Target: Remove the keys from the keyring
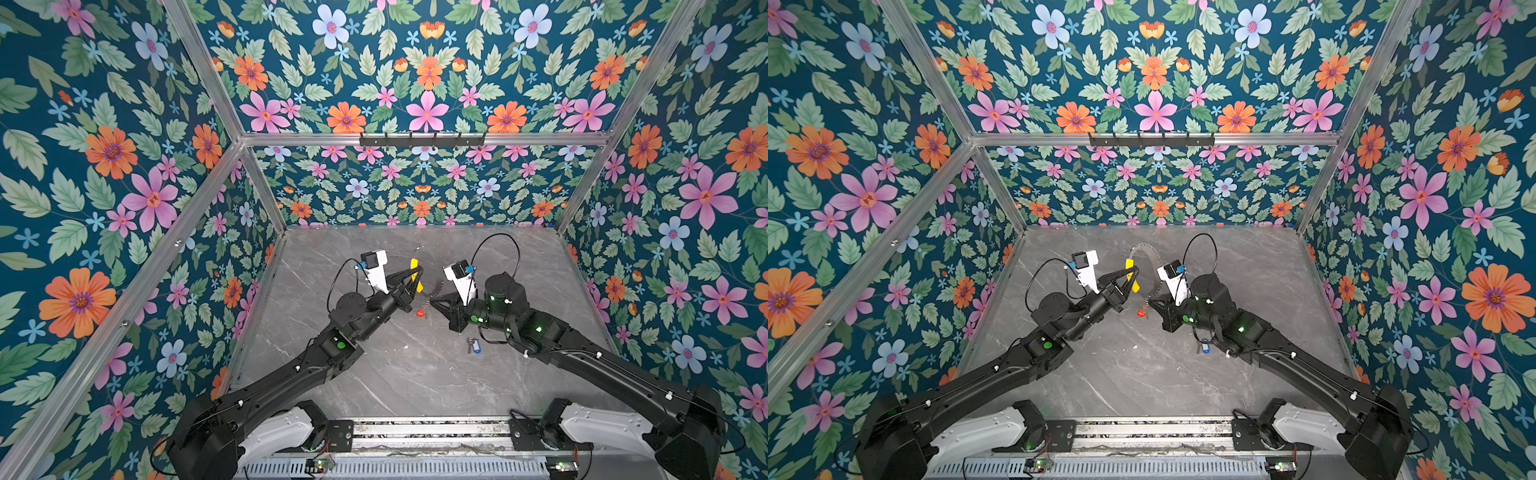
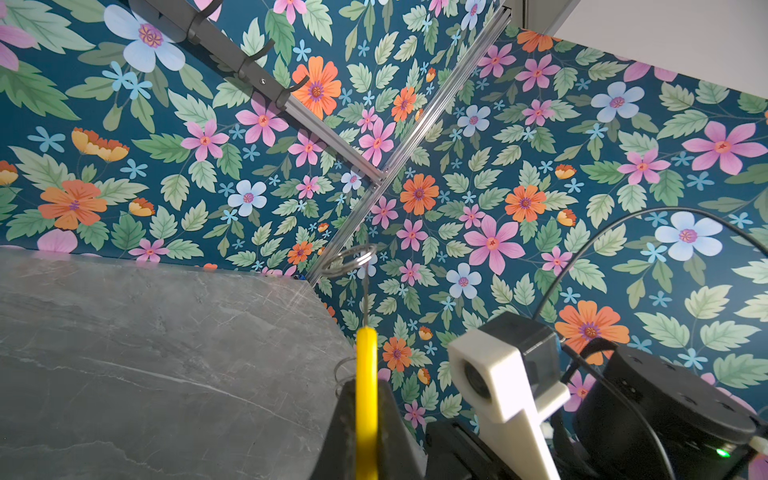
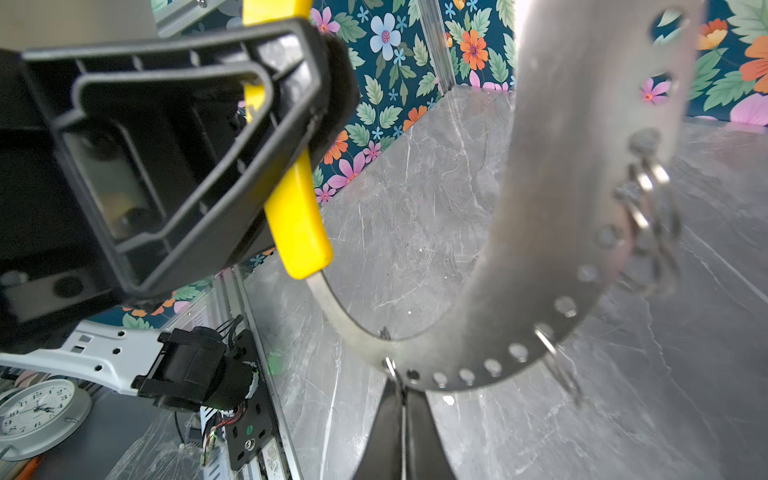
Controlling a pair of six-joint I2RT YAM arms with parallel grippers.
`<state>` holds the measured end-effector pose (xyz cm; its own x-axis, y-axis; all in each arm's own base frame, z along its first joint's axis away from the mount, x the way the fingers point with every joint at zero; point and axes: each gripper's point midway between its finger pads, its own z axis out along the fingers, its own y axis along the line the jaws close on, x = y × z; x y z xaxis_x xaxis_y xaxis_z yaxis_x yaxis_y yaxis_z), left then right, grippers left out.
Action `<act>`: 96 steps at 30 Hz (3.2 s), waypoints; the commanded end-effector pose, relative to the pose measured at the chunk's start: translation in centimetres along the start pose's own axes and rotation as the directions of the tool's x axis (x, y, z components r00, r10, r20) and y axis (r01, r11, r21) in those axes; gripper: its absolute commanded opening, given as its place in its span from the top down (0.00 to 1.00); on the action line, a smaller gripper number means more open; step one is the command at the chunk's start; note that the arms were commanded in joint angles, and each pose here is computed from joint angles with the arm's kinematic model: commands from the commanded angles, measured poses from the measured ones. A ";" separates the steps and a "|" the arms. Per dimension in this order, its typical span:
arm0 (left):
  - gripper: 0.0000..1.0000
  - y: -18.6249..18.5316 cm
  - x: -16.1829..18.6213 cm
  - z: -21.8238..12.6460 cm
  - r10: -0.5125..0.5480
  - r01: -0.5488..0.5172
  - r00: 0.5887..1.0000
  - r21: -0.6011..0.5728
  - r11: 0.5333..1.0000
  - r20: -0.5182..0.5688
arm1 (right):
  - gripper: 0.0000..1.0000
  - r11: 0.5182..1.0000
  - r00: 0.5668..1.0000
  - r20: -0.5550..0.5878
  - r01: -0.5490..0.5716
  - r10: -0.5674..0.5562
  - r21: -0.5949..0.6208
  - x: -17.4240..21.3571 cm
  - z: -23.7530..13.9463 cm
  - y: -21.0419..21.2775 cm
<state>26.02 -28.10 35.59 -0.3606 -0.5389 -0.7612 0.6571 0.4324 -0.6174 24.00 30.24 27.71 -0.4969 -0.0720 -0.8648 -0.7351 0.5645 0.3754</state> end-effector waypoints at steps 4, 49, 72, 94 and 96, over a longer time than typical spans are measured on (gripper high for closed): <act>1.00 0.2 -0.9 -0.3 -0.013 0.014 0.999 -0.017 1.000 0.045 | 1.00 0.998 0.997 0.055 0.044 -0.045 0.037 -1.0 -0.7 0.4; 0.54 0.3 4.7 -5.4 0.059 -0.063 0.895 0.005 0.998 -0.443 | 1.00 0.969 0.969 -0.020 0.247 -0.246 0.029 -3.9 -5.4 2.1; 0.66 -10.3 2.8 -6.4 0.426 -0.192 0.873 0.635 0.748 -0.237 | 1.00 0.956 0.974 0.000 0.224 -0.228 -0.187 -2.9 -9.0 6.3; 0.83 -11.8 4.2 -5.0 0.320 0.047 0.892 0.770 0.637 -0.319 | 1.00 0.969 0.985 0.043 0.175 -0.170 -0.177 -3.9 -8.9 6.2; 0.83 -11.6 4.4 -4.9 0.319 0.049 0.890 0.764 0.644 -0.326 | 1.00 0.970 0.985 0.049 0.173 -0.168 -0.170 -4.2 -8.9 6.2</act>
<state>13.86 -32.01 38.02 -0.3483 -0.0986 -0.9322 0.9071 -0.2862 -0.3087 16.88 26.64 35.27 -0.3723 -0.1687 -0.9126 -0.8771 0.3855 0.2865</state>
